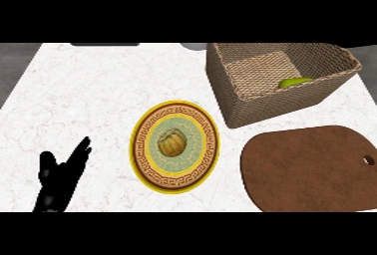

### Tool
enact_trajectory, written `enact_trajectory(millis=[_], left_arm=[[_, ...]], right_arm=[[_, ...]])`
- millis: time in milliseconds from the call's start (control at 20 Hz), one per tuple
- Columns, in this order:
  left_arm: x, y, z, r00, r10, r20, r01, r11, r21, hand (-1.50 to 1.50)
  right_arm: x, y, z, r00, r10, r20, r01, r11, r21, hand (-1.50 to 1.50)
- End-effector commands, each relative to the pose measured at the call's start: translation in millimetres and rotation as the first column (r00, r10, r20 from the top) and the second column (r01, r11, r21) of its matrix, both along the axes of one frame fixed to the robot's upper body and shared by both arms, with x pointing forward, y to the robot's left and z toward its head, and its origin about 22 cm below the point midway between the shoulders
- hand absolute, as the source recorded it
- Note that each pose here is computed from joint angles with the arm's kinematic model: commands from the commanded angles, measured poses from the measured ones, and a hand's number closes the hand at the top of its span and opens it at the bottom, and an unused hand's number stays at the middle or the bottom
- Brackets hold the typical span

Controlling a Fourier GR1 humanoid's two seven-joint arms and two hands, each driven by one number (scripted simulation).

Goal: Pick the pear from the cutting board and place it in the basket

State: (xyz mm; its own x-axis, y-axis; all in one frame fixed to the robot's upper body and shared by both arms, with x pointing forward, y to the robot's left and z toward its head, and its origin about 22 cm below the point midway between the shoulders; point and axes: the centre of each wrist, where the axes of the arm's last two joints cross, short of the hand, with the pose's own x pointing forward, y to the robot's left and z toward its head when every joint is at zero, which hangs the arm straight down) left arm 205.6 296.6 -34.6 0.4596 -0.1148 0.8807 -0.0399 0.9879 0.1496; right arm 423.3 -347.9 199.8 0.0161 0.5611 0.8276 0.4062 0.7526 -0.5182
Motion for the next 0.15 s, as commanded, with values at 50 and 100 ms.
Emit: enact_trajectory(millis=[50,100], left_arm=[[-9.9,0,-11,0.997,0.013,-0.077,-0.014,1.0,-0.011,0.0],[-20.6,2,-18,0.996,0.015,-0.082,-0.016,1.0,-0.017,0.0]], right_arm=[[-20,-59,1,0.997,-0.083,0.002,0.083,0.996,0.019,-1.5],[-27,-69,12,0.997,-0.077,-0.014,0.077,0.996,0.05,-1.5]])
